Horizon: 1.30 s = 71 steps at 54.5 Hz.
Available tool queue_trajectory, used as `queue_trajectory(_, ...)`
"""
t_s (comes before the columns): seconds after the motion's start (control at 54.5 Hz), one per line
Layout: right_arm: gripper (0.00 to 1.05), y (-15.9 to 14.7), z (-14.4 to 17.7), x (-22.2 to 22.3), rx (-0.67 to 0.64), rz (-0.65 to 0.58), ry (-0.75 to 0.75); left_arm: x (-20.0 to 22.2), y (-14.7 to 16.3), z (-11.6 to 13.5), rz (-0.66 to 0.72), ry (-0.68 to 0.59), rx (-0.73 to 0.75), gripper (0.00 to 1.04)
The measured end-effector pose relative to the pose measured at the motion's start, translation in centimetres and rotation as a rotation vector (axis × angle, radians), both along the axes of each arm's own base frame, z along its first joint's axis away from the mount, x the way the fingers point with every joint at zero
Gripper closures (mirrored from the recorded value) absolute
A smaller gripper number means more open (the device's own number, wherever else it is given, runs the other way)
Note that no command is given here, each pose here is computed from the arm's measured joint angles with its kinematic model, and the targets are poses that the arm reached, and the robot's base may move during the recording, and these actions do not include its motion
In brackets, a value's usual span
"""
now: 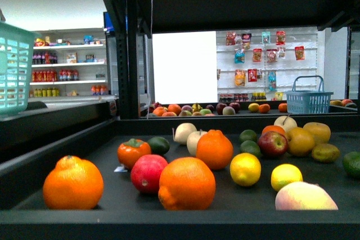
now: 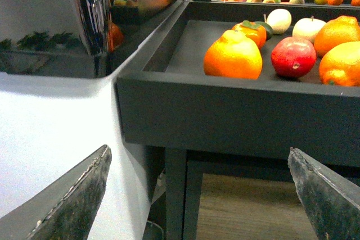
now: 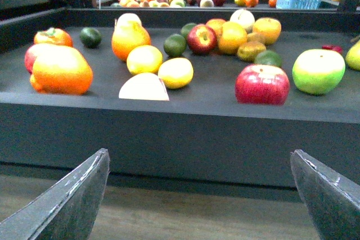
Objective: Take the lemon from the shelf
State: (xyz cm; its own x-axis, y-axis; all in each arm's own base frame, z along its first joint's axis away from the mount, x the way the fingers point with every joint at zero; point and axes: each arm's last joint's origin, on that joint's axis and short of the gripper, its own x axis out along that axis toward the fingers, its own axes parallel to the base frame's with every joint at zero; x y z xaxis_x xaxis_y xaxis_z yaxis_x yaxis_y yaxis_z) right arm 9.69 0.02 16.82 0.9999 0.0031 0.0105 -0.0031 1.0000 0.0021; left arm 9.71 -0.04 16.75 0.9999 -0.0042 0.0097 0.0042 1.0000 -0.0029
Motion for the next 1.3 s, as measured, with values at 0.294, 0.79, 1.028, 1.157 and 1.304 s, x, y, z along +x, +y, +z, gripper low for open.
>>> queue_trajectory(0.294,0.07,0.00,0.00,0.00,0.000,-0.001,0.000,0.00,0.00,0.00,0.000,0.000,0.000,0.08)
queue_trajectory(0.79,0.07,0.00,0.00,0.00,0.000,0.000,0.000,0.00,0.00,0.00,0.000,0.000,0.001,0.08)
queue_trajectory(1.028,0.07,0.00,0.00,0.00,0.000,0.000,0.000,0.00,0.00,0.00,0.000,0.000,0.002,0.08)
queue_trajectory(1.157,0.07,0.00,0.00,0.00,0.000,0.000,0.000,0.00,0.00,0.00,0.000,0.000,0.002,0.08)
queue_trajectory(1.304,0.07,0.00,0.00,0.00,0.000,0.000,0.000,0.00,0.00,0.00,0.000,0.000,0.002,0.08)
